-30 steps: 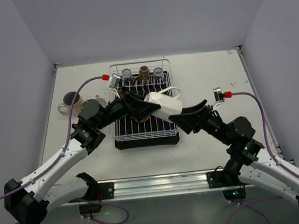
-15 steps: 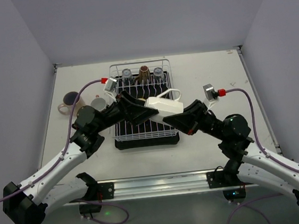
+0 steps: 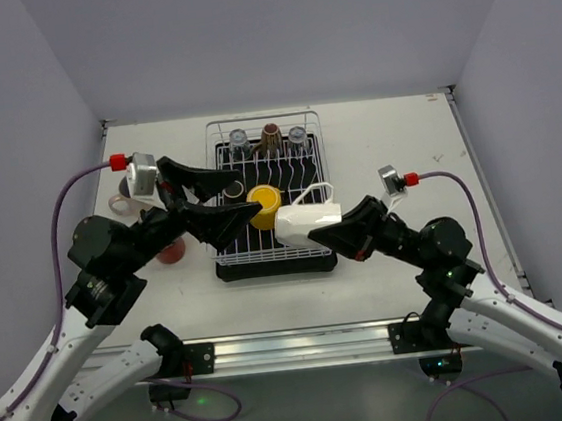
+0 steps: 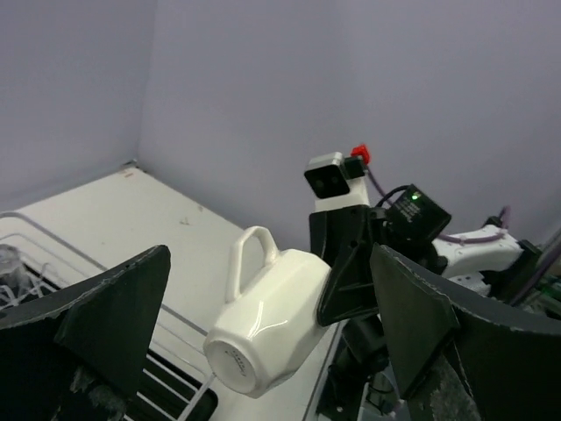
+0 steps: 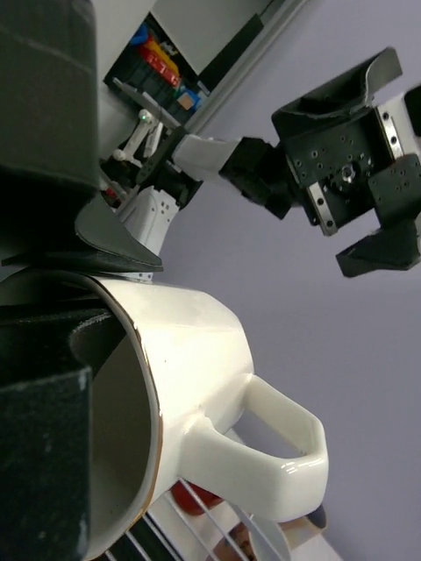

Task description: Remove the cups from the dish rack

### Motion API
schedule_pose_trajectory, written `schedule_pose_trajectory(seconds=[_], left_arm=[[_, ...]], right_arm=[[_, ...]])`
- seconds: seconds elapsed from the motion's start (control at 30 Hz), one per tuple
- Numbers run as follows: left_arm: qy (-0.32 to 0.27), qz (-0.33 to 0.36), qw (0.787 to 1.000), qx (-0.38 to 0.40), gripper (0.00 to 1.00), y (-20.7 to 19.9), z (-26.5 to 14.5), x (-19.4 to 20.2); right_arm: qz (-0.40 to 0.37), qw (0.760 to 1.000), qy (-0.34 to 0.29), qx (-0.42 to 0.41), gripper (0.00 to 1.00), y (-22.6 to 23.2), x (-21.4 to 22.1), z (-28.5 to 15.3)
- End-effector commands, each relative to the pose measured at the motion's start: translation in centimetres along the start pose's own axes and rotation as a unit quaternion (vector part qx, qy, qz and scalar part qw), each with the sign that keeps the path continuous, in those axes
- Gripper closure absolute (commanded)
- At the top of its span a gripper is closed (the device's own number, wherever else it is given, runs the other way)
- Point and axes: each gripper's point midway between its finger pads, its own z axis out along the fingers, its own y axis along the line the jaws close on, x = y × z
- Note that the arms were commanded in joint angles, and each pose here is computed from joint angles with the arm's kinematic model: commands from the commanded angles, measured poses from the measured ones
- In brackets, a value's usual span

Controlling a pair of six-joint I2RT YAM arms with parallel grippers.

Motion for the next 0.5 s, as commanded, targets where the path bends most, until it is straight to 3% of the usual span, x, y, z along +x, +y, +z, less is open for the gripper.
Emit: schedule_pose_trajectory(seconds=[0.0,0.1,0.13,0.23,0.47], left_arm=[[0.044,0.059,0.991,-0.111,0.0,4.2,-1.4,1.1],[0.071,0.079,0.98,-0.171,0.0,6.3,-3.4,2.4],[0.079,0.082,0.976,-0.186,0.0,6.9,-4.0,3.0],[0.123,0.089,0.96,-0.237,0.0,9.1,-7.1,6.2],[0.152,0.119,0.93,-0.314,0.0,12.6,-11.7,10.1]], right_arm=[[-0.056,0.997,-0.061,-0.012,1.0,4.1,-5.3,0.4],[-0.117,0.985,-0.058,0.109,1.0,1.4,-7.2,0.0],[-0.132,0.975,-0.078,0.161,1.0,0.0,-8.7,-0.4],[-0.174,0.937,-0.05,0.299,1.0,-3.6,-11.0,-2.5],[-0.196,0.862,0.032,0.466,1.0,-11.9,-14.9,-4.6]])
